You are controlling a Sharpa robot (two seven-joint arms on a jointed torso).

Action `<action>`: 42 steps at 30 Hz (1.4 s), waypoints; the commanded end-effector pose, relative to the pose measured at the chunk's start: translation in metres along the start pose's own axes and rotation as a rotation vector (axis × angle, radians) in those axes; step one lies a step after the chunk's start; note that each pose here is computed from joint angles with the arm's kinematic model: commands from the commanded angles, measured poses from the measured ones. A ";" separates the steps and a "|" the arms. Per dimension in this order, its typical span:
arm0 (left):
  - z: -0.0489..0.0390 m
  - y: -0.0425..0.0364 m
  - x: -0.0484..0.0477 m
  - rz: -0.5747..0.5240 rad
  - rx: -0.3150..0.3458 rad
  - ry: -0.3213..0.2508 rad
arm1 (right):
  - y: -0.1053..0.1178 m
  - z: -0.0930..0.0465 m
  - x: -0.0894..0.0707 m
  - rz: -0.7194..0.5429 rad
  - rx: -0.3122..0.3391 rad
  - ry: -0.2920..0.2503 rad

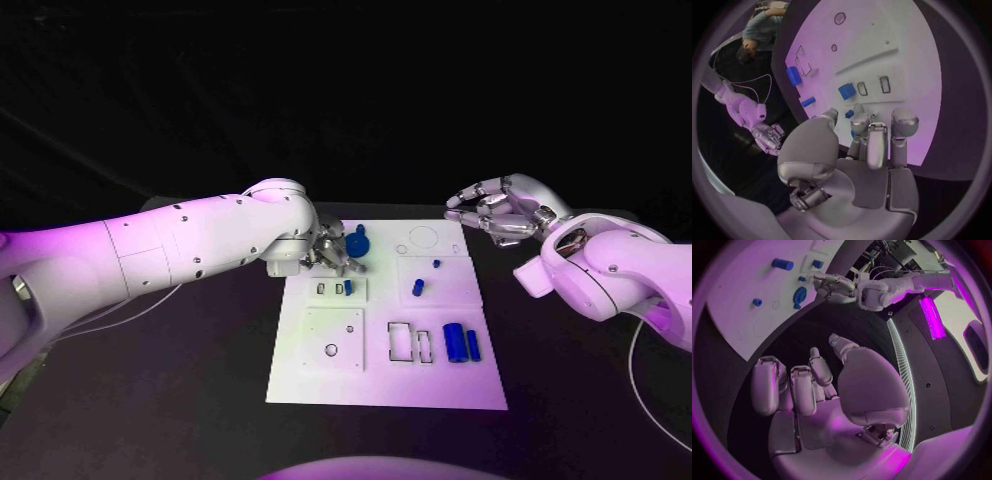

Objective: Assemble the parts on the task board

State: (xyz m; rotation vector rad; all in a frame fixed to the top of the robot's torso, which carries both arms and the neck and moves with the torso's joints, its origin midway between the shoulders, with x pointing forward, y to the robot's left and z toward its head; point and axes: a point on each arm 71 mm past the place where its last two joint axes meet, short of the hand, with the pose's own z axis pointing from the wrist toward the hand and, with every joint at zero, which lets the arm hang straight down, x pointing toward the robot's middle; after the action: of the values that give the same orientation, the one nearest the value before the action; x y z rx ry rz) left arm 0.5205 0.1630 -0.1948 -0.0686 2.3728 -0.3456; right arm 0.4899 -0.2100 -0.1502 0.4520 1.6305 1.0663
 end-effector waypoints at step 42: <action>0.0019 -0.0032 0.0113 0.016 0.003 0.140 | -0.002 0.004 0.002 -0.029 0.003 0.022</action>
State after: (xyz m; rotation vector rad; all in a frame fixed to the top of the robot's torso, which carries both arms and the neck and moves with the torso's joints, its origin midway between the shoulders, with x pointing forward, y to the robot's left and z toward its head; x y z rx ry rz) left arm 0.5154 0.1607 -0.2021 -0.0271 2.4829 -0.3282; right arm 0.4936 -0.2095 -0.1523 0.4366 1.6426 1.0525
